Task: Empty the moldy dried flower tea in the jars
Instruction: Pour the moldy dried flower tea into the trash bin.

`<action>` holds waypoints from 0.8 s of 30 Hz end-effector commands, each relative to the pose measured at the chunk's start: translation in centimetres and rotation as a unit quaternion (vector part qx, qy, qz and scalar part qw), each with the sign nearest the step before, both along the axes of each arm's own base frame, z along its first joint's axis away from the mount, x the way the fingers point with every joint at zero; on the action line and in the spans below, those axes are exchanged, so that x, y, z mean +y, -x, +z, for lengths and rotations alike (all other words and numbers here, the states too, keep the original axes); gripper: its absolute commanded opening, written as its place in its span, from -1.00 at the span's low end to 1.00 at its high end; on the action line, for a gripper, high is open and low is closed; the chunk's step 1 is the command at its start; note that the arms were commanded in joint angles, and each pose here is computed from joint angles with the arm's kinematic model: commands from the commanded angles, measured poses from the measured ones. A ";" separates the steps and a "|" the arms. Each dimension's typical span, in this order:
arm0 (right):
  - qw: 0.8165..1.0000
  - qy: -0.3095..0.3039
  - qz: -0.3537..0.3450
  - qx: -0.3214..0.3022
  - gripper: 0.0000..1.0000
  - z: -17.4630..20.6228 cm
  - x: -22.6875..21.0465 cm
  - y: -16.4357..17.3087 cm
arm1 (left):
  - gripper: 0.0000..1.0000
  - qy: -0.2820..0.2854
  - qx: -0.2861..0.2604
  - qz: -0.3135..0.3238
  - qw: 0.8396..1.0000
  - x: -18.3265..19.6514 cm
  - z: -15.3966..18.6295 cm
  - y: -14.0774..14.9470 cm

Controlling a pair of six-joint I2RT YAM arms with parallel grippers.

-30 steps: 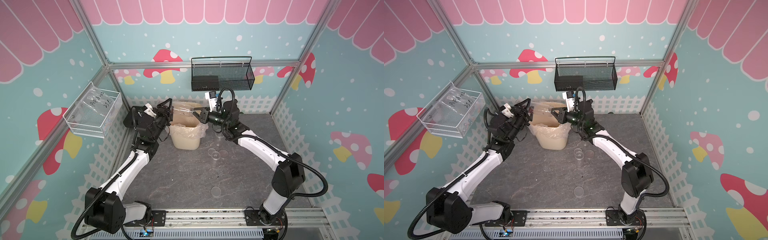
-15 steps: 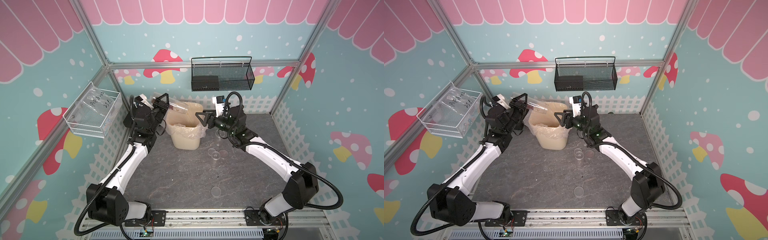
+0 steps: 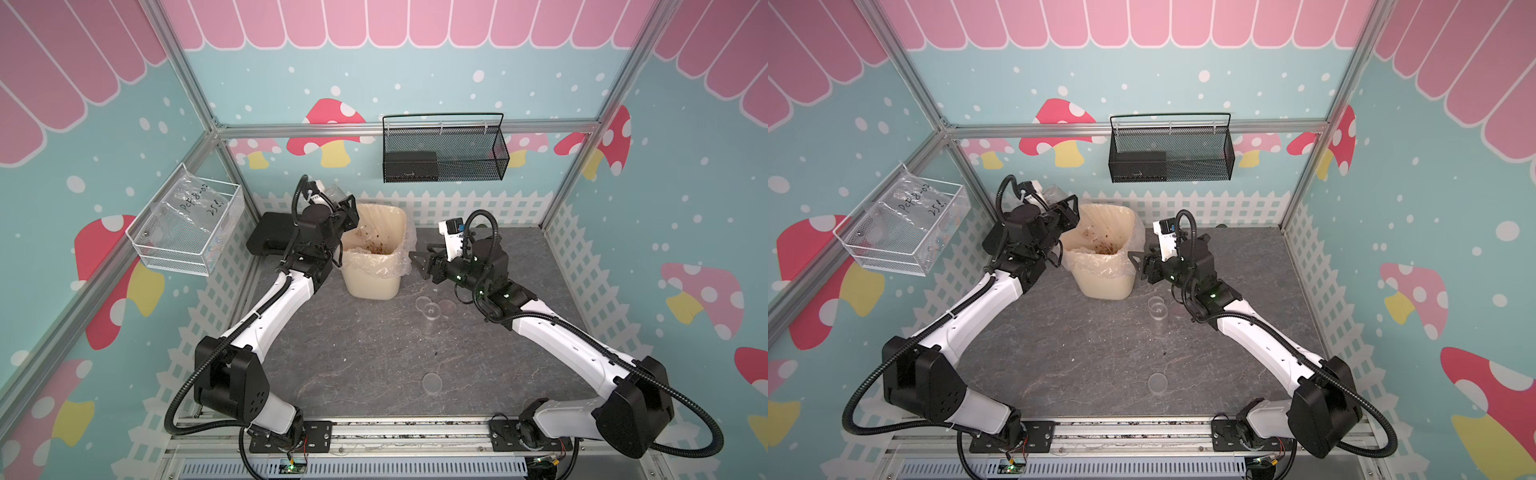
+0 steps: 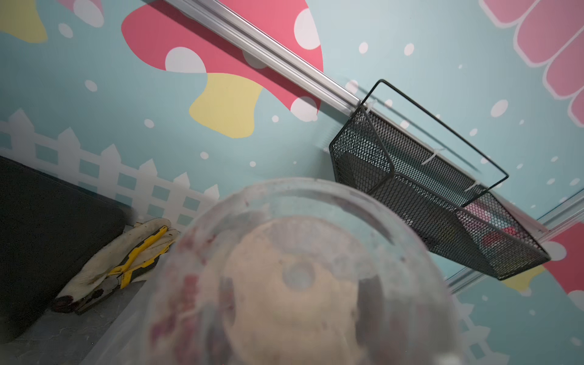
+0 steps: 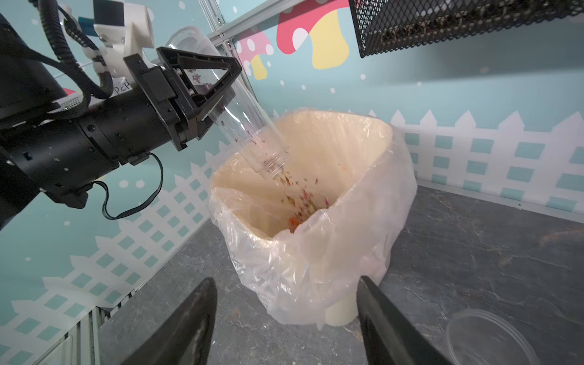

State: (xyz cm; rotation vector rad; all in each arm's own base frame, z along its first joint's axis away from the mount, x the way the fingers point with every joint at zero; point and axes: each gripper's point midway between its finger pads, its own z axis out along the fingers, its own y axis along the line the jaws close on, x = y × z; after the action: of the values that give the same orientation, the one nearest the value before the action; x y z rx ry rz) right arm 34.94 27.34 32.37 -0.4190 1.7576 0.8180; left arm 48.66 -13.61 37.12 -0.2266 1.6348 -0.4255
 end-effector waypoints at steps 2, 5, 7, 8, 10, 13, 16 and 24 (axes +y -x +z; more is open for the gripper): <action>0.999 0.025 -0.024 -0.017 0.43 -0.5 -1.7 0.7 | -0.71 -0.213 -0.055 0.029 0.975 -3.1 2.5 1.5; 0.999 0.032 -0.031 -0.021 0.45 -0.9 -2.3 1.1 | -0.80 -0.163 -0.045 0.022 0.985 -2.9 2.8 1.6; 0.999 0.035 -0.035 -0.022 0.46 -1.2 -2.6 1.4 | -0.97 -0.074 -0.027 -0.015 0.997 -2.6 2.7 1.3; 0.998 0.037 -0.037 -0.023 0.46 -1.3 -2.8 1.4 | -1.00 -0.075 -0.029 -0.024 0.996 -2.9 2.8 1.3; 0.998 0.039 -0.039 -0.023 0.46 -1.5 -3.0 1.6 | -1.00 -0.143 -0.038 -0.013 0.989 -3.9 3.1 1.6; 0.998 0.043 -0.043 -0.025 0.47 -1.7 -3.3 1.8 | -1.00 -0.078 -0.007 -0.006 0.997 -2.4 2.4 1.0; 0.998 0.045 -0.044 -0.028 0.47 -1.8 -3.5 1.9 | -1.00 -0.157 -0.024 0.003 0.987 -3.6 3.2 1.8; 0.997 0.053 -0.046 -0.028 0.47 -2.4 -3.7 2.0 | -1.00 -0.102 -0.001 0.002 0.995 -1.9 3.3 1.9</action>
State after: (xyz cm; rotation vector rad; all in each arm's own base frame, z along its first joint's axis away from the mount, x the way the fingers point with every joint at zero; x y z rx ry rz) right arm 33.13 24.26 29.42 -0.4221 1.7880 0.6721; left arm 47.53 -15.58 38.46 -0.0570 1.6788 -0.1920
